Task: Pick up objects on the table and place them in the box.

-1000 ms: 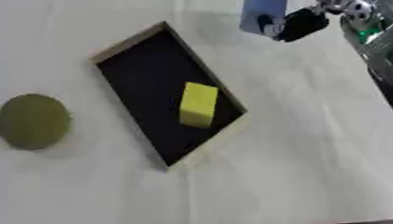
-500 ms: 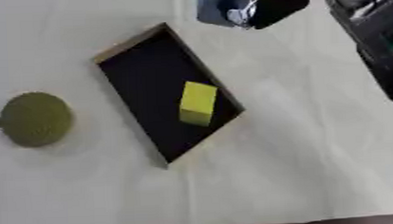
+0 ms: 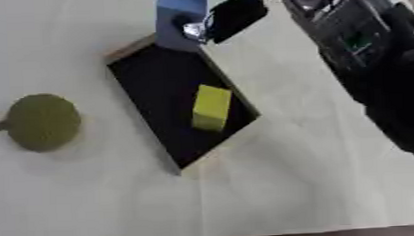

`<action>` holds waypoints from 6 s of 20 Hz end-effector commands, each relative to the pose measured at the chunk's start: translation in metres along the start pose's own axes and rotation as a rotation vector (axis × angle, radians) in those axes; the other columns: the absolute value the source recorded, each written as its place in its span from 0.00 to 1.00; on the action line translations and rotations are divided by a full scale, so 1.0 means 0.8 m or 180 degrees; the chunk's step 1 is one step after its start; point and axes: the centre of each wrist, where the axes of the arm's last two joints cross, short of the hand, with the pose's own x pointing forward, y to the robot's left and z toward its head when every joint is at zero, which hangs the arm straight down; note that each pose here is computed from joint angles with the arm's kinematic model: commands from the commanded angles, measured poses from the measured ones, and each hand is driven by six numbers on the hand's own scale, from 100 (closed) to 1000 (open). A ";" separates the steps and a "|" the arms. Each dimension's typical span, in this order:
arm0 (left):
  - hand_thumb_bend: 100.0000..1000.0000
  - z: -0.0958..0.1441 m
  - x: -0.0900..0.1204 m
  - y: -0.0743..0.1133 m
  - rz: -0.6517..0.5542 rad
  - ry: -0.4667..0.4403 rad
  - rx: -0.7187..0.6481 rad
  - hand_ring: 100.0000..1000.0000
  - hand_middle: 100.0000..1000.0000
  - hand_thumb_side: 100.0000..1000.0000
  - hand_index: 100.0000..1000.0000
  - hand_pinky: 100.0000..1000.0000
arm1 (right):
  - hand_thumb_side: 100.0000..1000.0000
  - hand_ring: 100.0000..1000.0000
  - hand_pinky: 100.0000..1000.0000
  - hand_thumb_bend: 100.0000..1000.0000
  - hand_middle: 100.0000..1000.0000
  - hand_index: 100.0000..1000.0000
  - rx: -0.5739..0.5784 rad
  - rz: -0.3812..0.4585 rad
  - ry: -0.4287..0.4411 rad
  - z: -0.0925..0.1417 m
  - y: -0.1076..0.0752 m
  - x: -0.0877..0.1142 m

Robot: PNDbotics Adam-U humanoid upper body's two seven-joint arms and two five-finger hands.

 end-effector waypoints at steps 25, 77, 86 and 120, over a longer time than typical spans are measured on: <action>0.00 -0.012 0.009 -0.005 0.0005 -0.0086 -0.0139 0.73 0.59 0.55 0.81 0.87 | 0.52 0.91 0.92 0.00 0.78 0.94 0.0201 0.0579 -0.0108 -0.011 0.018 -0.024; 0.00 -0.121 -0.009 0.037 -0.2880 -0.0443 -0.2608 0.79 0.70 0.20 0.88 0.83 | 0.41 0.83 0.86 0.00 0.67 0.83 -0.2250 -0.0586 -0.0445 0.200 -0.011 -0.030; 0.00 -0.140 -0.007 0.001 -0.3172 -0.0420 -0.3687 0.83 0.73 0.31 0.88 0.87 | 0.43 0.81 0.86 0.00 0.64 0.81 -0.2471 -0.0663 -0.0404 0.208 0.001 -0.041; 0.00 -0.135 -0.026 -0.122 -0.2757 -0.0348 -0.5046 0.89 0.76 0.90 0.87 0.97 | 0.44 0.78 0.85 0.00 0.62 0.76 -0.2506 -0.0908 -0.0395 0.201 0.012 -0.042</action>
